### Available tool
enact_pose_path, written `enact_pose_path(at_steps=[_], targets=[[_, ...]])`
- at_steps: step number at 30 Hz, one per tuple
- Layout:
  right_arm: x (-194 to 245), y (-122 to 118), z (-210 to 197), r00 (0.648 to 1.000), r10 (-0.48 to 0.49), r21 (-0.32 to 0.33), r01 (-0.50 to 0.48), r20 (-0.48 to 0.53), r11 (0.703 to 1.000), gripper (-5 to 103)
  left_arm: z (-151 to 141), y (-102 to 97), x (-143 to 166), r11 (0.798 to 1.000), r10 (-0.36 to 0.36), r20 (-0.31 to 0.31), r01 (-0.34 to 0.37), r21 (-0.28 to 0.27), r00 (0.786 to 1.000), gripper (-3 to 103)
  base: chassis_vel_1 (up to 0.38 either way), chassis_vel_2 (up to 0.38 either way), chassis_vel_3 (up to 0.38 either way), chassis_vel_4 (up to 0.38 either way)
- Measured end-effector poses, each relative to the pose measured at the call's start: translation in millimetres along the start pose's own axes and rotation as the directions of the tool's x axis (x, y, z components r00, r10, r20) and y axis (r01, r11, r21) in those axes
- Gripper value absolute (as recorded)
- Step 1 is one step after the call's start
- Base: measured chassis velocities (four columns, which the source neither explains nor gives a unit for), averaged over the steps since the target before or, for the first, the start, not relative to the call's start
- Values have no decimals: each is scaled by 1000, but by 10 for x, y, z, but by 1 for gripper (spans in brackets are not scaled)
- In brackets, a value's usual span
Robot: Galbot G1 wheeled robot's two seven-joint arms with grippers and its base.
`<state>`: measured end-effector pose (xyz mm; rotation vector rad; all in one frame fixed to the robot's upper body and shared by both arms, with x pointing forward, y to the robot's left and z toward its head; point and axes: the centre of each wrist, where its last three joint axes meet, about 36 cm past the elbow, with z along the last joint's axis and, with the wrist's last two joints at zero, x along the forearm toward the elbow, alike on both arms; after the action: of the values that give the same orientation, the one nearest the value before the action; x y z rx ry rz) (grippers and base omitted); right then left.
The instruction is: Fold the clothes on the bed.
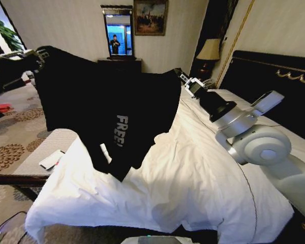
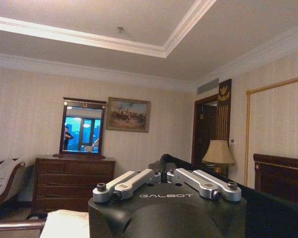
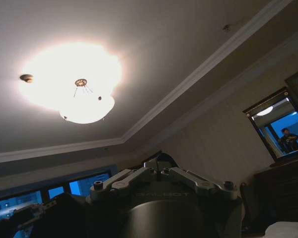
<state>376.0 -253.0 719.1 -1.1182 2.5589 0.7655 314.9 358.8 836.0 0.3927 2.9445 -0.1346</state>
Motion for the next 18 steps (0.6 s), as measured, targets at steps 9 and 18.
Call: enact_pose_path(at_steps=[9,18], targets=[[-127,-75,-242,999,4,19,-5,43,1000,0,297,-66,-29,997,25,-9,-24,75,1000,0,0,0,0,0],[-343,-81,-544,995,-25,35,22,92,999,0,903,41,-120,983,37,-60,-26,181,997,0,0,0,0,0]])
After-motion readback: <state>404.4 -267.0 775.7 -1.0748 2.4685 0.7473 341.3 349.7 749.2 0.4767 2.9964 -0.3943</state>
